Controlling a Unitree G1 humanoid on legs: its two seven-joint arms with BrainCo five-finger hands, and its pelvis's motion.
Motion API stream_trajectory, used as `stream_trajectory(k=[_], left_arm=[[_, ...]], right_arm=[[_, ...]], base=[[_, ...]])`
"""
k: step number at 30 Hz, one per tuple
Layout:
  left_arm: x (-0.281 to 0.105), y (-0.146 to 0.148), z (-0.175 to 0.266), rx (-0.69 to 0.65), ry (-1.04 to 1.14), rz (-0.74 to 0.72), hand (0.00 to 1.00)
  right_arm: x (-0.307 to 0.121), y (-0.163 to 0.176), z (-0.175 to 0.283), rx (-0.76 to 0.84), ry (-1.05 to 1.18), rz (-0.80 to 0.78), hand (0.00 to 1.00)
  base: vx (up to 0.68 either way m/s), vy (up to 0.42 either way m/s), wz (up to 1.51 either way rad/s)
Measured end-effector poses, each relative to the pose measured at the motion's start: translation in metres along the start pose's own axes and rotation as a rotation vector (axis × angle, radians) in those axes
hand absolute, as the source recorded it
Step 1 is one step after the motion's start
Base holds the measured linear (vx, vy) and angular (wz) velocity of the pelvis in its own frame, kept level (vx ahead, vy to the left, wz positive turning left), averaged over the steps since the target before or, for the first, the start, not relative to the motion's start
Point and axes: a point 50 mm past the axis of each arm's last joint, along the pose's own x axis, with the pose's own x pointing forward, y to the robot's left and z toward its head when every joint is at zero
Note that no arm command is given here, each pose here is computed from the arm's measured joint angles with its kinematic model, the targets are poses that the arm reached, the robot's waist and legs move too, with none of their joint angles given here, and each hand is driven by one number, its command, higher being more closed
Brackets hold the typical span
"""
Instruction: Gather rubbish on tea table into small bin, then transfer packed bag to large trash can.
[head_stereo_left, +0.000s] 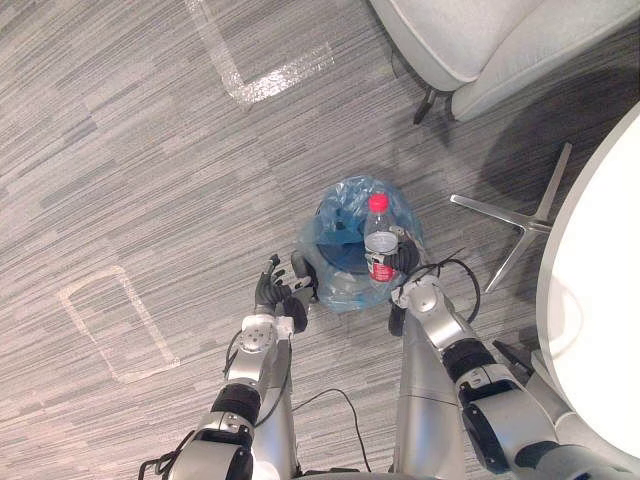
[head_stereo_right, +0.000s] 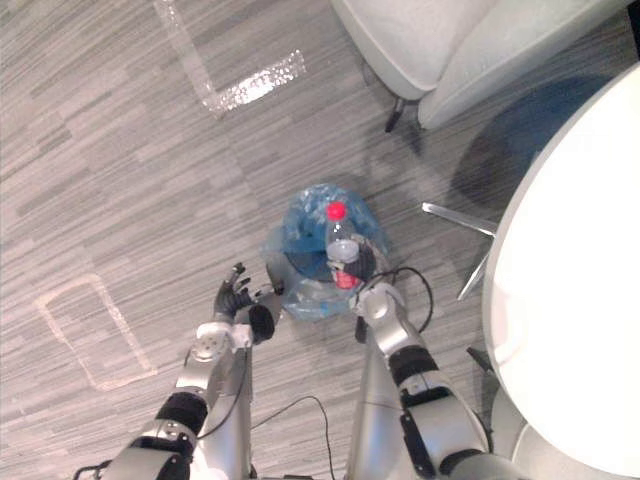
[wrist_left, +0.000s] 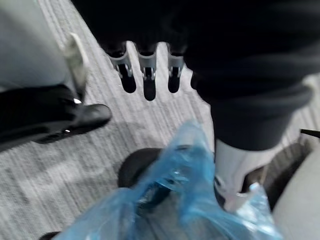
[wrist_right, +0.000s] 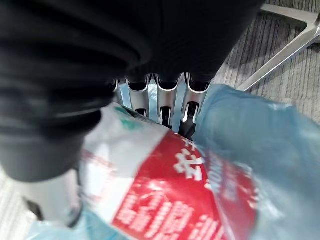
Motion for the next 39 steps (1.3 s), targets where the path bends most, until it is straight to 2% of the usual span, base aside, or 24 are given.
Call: stream_trajectory(k=[8,15,29,39], left_arm=[[0.0,0.001,-0.007,-0.013,0.042,0.028,0.0],[0.002,-0.001,-0.004,-0.023,0.035,0.028,0.0],[0.003,-0.001,-0.005,0.002,0.035,0.023,0.0],[0.004,0.003,-0.004,0.04,0.026,0.013,0.0]], right_arm=[[0.002,0.011,0.017,0.044,-0.035,0.01,0.0],[0.004,0.007,0.03,0.033,-0.094,-0.023,0.0],[-0.005,0.024,0.041,-0.423,-0.313,0.109,0.0],[-0.017,0.042,0.008,-0.641,-0.29,0.261,0.0]], base=[[-0.01,0.002,-0.02],[0.0,0.0,0.0],[0.0,0.0,0.0],[0.0,-0.005,-0.01]])
